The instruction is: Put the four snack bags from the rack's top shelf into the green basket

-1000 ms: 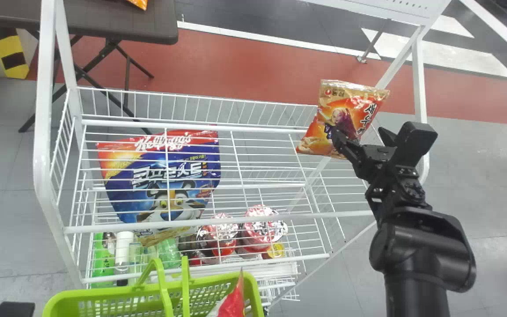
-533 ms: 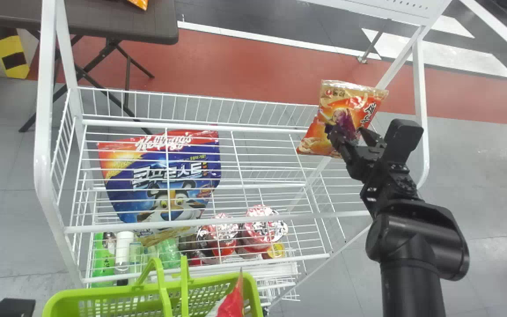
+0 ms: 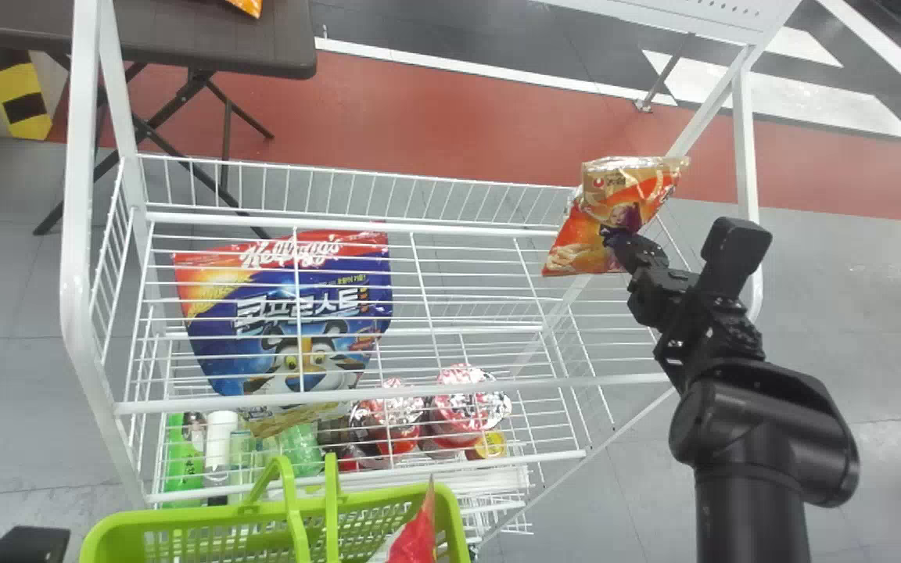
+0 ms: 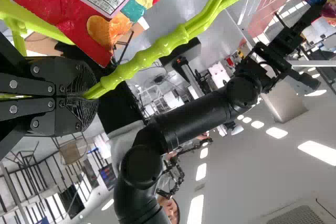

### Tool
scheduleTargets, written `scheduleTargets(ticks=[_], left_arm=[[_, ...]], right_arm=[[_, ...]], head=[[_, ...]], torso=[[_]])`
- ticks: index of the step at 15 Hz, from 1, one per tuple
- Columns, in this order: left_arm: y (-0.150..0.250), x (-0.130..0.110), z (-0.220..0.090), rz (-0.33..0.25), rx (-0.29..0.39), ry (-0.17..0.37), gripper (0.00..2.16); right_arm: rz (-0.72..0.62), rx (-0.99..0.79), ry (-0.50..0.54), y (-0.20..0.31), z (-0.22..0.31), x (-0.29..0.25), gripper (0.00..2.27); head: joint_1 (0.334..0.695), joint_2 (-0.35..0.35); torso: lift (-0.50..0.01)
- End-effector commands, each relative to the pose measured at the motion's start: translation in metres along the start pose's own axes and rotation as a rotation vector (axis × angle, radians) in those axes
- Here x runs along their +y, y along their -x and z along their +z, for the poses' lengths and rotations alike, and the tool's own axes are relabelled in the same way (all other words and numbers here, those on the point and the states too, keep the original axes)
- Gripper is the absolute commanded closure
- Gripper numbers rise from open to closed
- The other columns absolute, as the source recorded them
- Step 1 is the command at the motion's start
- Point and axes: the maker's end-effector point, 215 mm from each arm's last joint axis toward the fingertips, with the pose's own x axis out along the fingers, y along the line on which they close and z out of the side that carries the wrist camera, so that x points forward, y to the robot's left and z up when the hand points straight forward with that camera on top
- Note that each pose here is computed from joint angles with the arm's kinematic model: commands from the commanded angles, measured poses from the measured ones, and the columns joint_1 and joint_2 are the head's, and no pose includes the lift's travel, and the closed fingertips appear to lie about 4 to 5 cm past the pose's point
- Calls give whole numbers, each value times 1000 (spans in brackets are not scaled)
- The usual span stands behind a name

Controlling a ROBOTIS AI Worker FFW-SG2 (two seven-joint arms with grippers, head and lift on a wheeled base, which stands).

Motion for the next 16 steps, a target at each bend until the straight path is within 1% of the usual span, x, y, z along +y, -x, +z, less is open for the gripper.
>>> scheduleTargets(ticks=[1,3,4,8,10,11,13,16], left_arm=[[0,1,-1,2,2,5,1760],[-1,1,0,2,3,8,1760],[-1,1,0,2,3,7,1760],[0,2,0,5,4,7,1760],[1,2,1,6,2,5,1760],[0,1,1,3,0,5,1760],[0,1,0,6,-7,2,1760],[-1,1,2,10,-14,-5,1760]], right_arm=[[49,-10,-9,22,11,20,2135],[115,-12,-25,51,22,52,2135],[159,15,-50,72,27,72,2135],[293,190,-134,162,11,129,2135],[379,348,-168,217,-17,157,2132],[411,454,-190,245,-38,168,2132],[462,646,-243,290,-72,181,2132],[520,601,-271,301,-49,182,2132]], head=[[695,-350],[695,-350],[695,-350],[695,-350],[695,-350],[695,-350],[695,-350],[695,-350]], torso=[[0],[0],[0],[0],[0],[0],[0],[0]])
